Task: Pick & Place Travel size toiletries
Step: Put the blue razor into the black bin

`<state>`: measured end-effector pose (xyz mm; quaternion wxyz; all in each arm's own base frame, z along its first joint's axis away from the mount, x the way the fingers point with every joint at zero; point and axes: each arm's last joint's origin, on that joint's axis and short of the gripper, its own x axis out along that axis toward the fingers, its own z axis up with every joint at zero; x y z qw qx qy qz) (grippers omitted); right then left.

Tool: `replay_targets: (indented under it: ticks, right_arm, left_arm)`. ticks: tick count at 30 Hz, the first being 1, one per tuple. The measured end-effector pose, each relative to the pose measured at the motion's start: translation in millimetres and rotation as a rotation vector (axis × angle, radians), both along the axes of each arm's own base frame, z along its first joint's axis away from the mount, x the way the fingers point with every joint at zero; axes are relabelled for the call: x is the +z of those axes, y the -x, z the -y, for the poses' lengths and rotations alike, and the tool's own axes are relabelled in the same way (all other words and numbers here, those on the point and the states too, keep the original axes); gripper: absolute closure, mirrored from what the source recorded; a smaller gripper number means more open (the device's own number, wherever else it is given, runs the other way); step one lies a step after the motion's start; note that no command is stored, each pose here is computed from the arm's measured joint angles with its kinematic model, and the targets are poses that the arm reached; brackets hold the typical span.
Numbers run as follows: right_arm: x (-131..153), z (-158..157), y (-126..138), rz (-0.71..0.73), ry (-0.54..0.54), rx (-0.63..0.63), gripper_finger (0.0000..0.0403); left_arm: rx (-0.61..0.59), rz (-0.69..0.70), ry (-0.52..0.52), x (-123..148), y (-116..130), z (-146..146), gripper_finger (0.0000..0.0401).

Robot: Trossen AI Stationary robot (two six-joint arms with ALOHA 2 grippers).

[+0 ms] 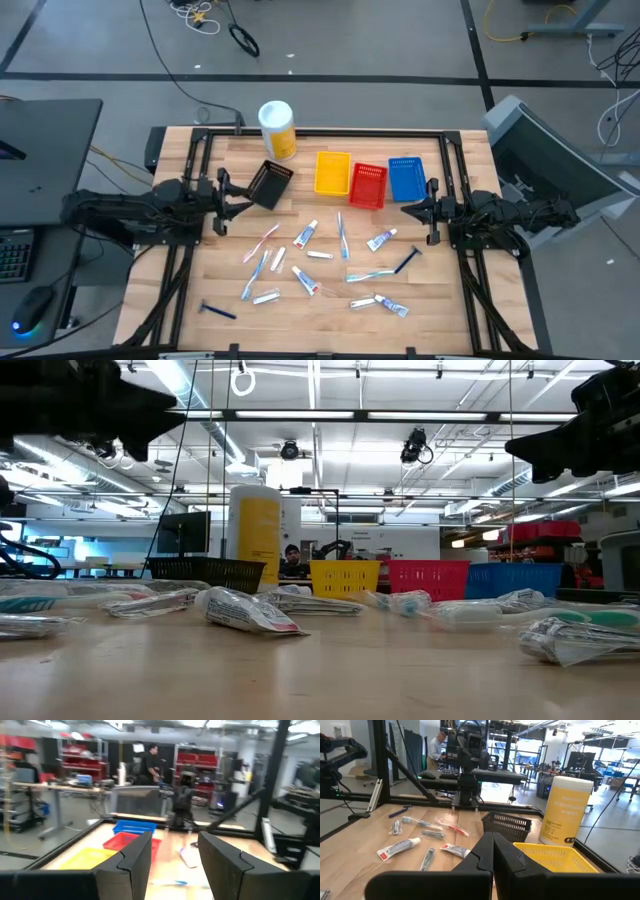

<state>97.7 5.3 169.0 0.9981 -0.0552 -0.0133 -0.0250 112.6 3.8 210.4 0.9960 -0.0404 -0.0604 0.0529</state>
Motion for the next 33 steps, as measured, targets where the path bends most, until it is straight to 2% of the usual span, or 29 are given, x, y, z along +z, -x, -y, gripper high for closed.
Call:
replay_targets:
  ticks: [4, 8, 12, 15, 19, 23, 33]
  right_arm:
    - [0, 0, 0, 0.0, 0.002, 0.0, 0.0402]
    - [0, 0, 0, 0.005, -0.004, -0.004, 0.0402]
    - [7, 4, 1, 0.054, 0.096, -0.156, 0.0402]
    - [9, 9, 2, 0.069, 0.073, -0.305, 0.0402]
    - [7, 12, 4, 0.059, 0.017, -0.443, 0.0402]
    - [6, 14, 4, 0.061, -0.024, -0.505, 0.0402]
    - [3, 14, 3, 0.069, -0.163, -0.501, 0.0402]
  left_arm:
    - [-0.067, -0.132, -0.009, 19, -8, 2, 0.0232]
    - [-0.077, -0.352, 0.057, 32, -13, 3, 0.0232]
    - [-0.109, -0.524, 0.136, 41, -19, 9, 0.0232]
    - [-0.181, -0.599, 0.169, 42, -28, 18, 0.0232]
    - [-0.264, -0.696, 0.216, 34, -38, 35, 0.0232]
    - [-0.328, -0.82, 0.248, 20, -45, 56, 0.0232]
    - [-0.429, -1.114, 0.358, -16, -40, 121, 0.0232]
